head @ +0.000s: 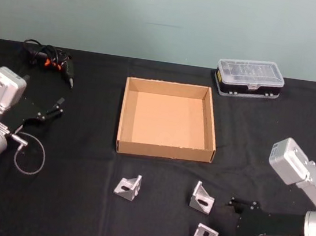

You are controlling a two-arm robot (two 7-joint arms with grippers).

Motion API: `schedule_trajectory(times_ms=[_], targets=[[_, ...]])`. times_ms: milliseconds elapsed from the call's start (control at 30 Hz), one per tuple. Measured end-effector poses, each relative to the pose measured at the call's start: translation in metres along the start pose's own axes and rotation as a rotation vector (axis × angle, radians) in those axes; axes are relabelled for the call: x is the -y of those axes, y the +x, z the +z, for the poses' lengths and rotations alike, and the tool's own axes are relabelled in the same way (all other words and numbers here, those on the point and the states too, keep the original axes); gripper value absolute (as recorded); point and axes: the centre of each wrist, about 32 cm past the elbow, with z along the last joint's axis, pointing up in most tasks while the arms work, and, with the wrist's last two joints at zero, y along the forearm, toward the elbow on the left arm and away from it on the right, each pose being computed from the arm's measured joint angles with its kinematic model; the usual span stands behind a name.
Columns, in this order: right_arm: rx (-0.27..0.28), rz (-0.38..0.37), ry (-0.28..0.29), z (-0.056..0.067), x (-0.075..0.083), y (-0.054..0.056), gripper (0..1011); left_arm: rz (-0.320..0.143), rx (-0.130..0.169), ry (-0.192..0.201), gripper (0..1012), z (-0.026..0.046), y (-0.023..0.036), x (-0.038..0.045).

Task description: Use one hand to pick up the angle iron from the table and place it into the box.

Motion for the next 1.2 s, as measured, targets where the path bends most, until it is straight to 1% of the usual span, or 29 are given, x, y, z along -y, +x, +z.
schedule_trajectory(times_ms=[167, 600, 933, 1100, 1167, 1200], targets=[[-0.009, 0.005, -0.016, -0.004, -0.004, -0.001, 1003, 0.000, 0.000, 0.000, 1000, 0.0000, 0.0000, 0.0000], [-0.027, -0.002, -0.026, -0.014, -0.014, -0.001, 1002, 0.000, 0.000, 0.000, 1000, 0.0000, 0.0000, 0.0000], [-0.028, -0.012, -0.026, -0.017, -0.017, -0.001, 1002, 0.000, 0.000, 0.000, 1000, 0.0000, 0.0000, 0.0000], [-0.029, -0.014, -0.026, -0.018, -0.018, -0.002, 929, 0.000, 0.000, 0.000, 1000, 0.0000, 0.0000, 0.0000], [-0.029, -0.020, -0.024, -0.019, -0.017, -0.002, 868, 0.000, 0.000, 0.000, 1000, 0.0000, 0.0000, 0.0000], [-0.029, -0.021, -0.023, -0.019, -0.017, -0.002, 853, 0.000, 0.000, 0.000, 1000, 0.0000, 0.0000, 0.0000]])
